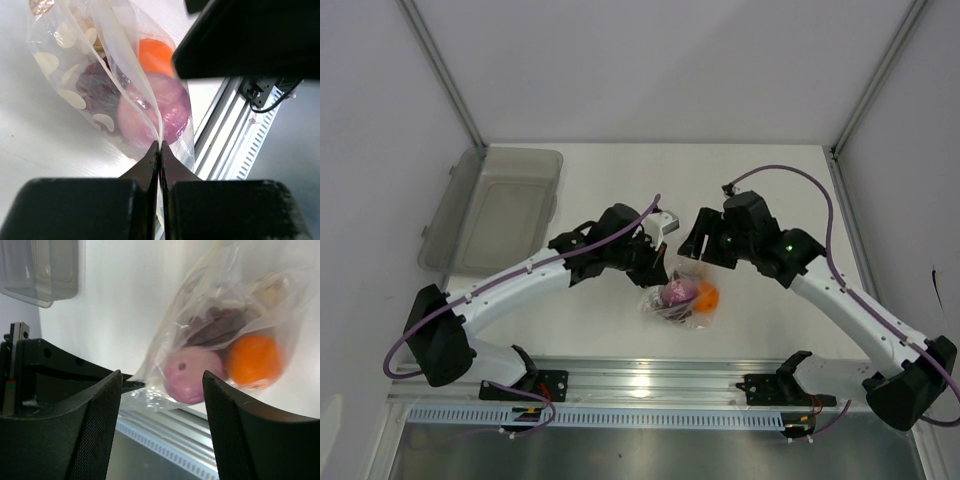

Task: Place the food in the zip-top bag and seal the zipper
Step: Adjust the zipper food storage bag at the center of the board.

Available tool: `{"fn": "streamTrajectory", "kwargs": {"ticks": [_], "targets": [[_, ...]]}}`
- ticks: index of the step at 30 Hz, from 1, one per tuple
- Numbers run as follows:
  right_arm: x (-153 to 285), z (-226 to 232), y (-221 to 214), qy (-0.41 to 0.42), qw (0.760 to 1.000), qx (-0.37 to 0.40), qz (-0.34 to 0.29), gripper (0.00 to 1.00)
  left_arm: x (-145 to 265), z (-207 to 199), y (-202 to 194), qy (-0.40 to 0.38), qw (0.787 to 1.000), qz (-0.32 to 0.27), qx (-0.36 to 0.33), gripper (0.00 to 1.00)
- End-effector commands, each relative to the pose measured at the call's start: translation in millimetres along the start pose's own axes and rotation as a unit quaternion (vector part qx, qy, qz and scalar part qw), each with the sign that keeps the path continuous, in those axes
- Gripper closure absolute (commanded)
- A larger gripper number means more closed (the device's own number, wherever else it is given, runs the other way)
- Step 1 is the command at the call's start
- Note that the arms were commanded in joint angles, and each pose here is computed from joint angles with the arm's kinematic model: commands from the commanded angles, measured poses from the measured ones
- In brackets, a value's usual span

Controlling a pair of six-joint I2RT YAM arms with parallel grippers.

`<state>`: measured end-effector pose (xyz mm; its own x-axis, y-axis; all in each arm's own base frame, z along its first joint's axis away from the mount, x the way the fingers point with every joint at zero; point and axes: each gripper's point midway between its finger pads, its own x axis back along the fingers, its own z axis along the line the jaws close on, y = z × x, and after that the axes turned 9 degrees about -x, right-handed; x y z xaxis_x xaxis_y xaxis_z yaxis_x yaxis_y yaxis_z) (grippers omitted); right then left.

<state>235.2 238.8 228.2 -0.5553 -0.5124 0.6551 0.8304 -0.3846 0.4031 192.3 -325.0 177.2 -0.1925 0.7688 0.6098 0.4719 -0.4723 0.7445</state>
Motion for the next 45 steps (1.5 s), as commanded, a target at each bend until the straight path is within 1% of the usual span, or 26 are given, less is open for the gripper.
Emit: {"fn": "streamTrajectory", "kwargs": {"ticks": [1,5,6,7,10,13,18,21,23,28,30,32,33,35,36,37,38,39,40,44,45], "targets": [[27.2,-9.4,22.6,0.004,0.995,0.090,-0.037,0.32,14.1,-10.8,26.3,-0.027,0.999,-0.032,-0.035,0.99],[25.3,-30.7,33.7,-0.008,0.991,0.118,-0.056,0.33,28.7,-26.0,35.0,-0.073,0.995,-0.052,-0.035,1.00],[20.4,-36.9,21.4,0.007,0.992,0.118,-0.034,0.34,31.4,-32.4,35.2,-0.093,0.994,-0.054,-0.036,0.99],[16.5,-29.6,27.8,0.041,0.991,0.119,-0.049,0.35,34.8,-34.3,36.7,-0.100,0.993,-0.057,-0.035,0.99],[10.8,-21.2,13.3,0.118,0.983,0.136,-0.047,0.36,46.1,-45.8,39.6,-0.144,0.986,-0.073,-0.042,0.99],[11.2,-18.0,10.3,0.147,0.977,0.147,-0.055,0.34,56.6,-52.3,37.0,-0.179,0.979,-0.085,-0.042,0.99],[9.0,-21.1,9.0,0.153,0.969,0.182,-0.059,0.34,70.3,-61.6,35.3,-0.204,0.972,-0.102,-0.052,0.99],[14.6,-16.5,8.8,0.175,0.961,0.203,-0.070,0.33,79.4,-66.8,36.9,-0.216,0.968,-0.110,-0.058,1.00],[17.8,-14.1,3.7,0.192,0.956,0.214,-0.063,0.33,86.2,-70.7,37.8,-0.224,0.966,-0.116,-0.061,1.00],[24.0,-11.9,1.7,0.218,0.946,0.229,-0.068,0.33,107.3,-81.3,46.8,-0.239,0.960,-0.134,-0.066,0.99],[31.2,-5.8,-1.1,0.245,0.938,0.237,-0.068,0.32,114.1,-86.4,47.4,-0.249,0.957,-0.135,-0.066,0.99],[36.7,-2.8,1.4,0.262,0.934,0.232,-0.074,0.32,125.1,-93.9,51.6,-0.257,0.953,-0.145,-0.072,0.99],[45.1,5.6,-0.8,0.291,0.923,0.241,-0.075,0.32,128.2,-95.9,52.2,-0.260,0.951,-0.148,-0.073,0.99],[48.7,7.2,-4.4,0.313,0.917,0.238,-0.072,0.33,135.5,-101.3,53.8,-0.265,0.949,-0.154,-0.077,0.99],[53.9,13.8,-3.9,0.333,0.907,0.247,-0.080,0.32,140.9,-104.2,55.3,-0.268,0.946,-0.161,-0.082,0.99],[56.9,13.7,-13.0,0.350,0.900,0.250,-0.067,0.33,144.6,-107.9,54.8,-0.277,0.944,-0.162,-0.082,0.99],[61.9,19.4,-14.1,0.368,0.892,0.254,-0.070,0.33,146.7,-109.6,55.1,-0.279,0.942,-0.165,-0.083,1.00],[68.2,26.1,-14.8,0.390,0.879,0.265,-0.077,0.32,149.0,-110.8,56.0,-0.281,0.941,-0.168,-0.085,0.99],[73.3,28.6,-22.9,0.410,0.868,0.272,-0.063,0.32,151.4,-112.6,56.1,-0.283,0.940,-0.170,-0.086,0.99],[78.4,33.7,-34.2,0.449,0.848,0.278,-0.040,0.32,157.2,-118.0,56.9,-0.294,0.936,-0.174,-0.088,0.99],[79.1,35.7,-33.1,0.455,0.844,0.279,-0.045,0.32,158.0,-118.7,57.3,-0.296,0.935,-0.175,-0.089,0.99]]}}
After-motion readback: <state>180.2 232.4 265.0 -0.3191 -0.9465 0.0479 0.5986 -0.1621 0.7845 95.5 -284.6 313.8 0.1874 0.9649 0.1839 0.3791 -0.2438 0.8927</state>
